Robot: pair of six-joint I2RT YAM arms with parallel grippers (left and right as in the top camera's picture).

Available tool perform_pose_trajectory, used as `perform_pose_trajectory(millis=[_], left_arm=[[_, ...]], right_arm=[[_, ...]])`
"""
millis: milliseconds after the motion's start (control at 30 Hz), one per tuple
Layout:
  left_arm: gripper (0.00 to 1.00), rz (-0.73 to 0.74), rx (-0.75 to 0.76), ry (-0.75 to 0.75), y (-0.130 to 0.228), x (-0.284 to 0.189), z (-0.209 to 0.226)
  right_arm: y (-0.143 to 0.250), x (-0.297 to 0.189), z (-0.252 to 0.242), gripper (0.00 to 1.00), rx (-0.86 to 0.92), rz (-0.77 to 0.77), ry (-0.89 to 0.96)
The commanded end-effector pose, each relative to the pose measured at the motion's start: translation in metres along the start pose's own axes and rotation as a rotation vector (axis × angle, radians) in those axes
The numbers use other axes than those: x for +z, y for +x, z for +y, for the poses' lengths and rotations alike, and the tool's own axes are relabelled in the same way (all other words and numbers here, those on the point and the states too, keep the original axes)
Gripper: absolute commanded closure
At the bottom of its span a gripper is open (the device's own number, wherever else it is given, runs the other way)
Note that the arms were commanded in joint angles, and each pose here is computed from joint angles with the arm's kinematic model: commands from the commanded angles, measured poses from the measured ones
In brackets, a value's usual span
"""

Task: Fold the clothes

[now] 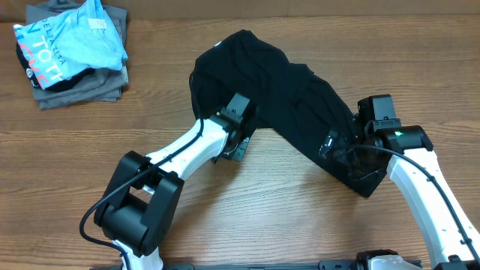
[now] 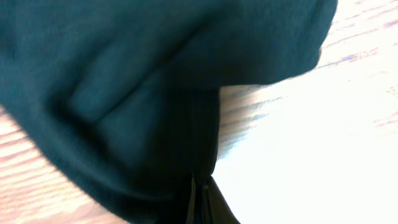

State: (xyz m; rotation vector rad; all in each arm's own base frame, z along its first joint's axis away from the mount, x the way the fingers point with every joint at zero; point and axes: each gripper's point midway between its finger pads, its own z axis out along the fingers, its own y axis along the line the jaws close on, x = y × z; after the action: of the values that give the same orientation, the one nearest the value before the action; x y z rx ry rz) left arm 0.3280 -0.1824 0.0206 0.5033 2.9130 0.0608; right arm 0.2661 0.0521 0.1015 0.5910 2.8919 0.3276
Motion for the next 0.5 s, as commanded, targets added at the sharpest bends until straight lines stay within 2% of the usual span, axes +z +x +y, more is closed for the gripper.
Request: perform_pose_trajectory(millis=[0,267,467], left_arm=[[0.96,-0.054,-0.064,-0.077,-0.027,-0.034,0.016],[0.96,-0.032,-0.165,-0.189,-0.024,-0.093,0.046],[0.96,0.003,-0.308,-0.310,0.001,-0.120,0.085]], right_arm=[[0.001,0.002,-0.003,0.00,0.000,0.004,0.016],[0.003,0.002,-0.005,0.00,0.002,0.011,0.021],[0.001,0.002,-0.006,0.00,0.005,0.003,0.025]])
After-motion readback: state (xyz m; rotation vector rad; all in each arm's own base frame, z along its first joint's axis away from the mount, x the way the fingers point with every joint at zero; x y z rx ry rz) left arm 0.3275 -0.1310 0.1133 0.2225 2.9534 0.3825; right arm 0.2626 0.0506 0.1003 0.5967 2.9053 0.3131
